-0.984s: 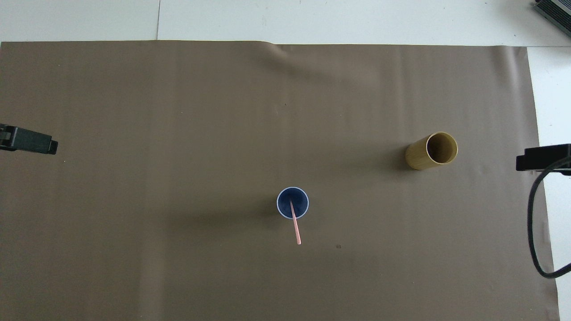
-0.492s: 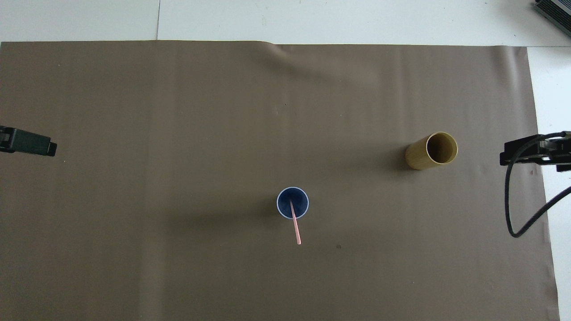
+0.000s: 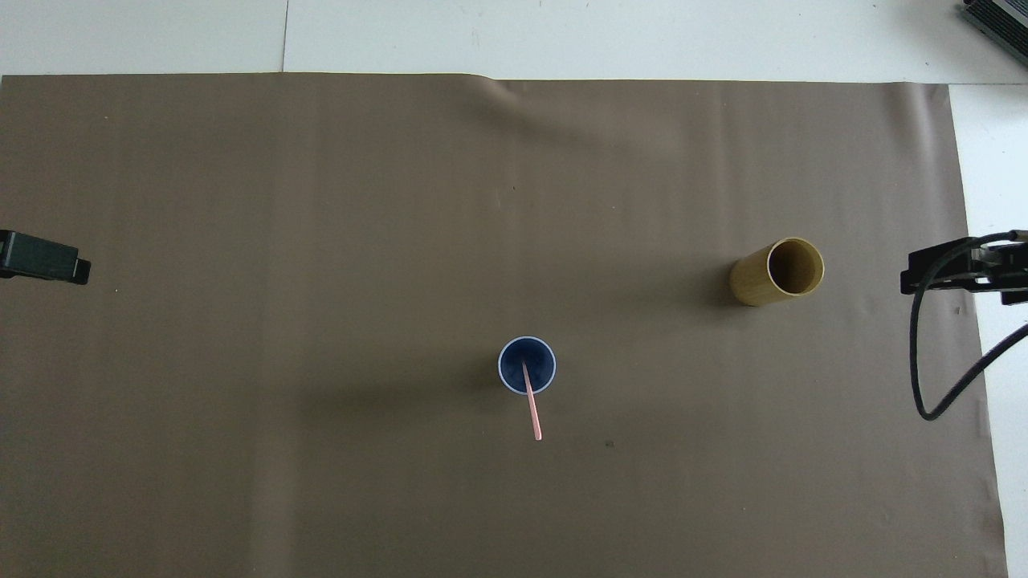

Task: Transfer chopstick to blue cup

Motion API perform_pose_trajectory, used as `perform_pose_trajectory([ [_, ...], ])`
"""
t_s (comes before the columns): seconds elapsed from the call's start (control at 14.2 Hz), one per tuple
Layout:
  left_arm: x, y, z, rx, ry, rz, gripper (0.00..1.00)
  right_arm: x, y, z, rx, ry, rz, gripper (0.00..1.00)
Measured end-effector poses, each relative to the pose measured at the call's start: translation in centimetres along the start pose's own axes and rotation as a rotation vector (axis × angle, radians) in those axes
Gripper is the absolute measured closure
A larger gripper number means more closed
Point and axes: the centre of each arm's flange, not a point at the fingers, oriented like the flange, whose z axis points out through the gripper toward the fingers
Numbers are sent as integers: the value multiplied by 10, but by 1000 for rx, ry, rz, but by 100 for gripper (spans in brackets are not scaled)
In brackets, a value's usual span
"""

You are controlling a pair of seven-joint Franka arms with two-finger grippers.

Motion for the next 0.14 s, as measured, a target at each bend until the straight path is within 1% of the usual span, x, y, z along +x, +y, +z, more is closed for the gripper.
perform_pose_trajectory([
  [0.14,0,0,0,0,-4,-5,0,0,-2,0,0,-1,-3,0],
])
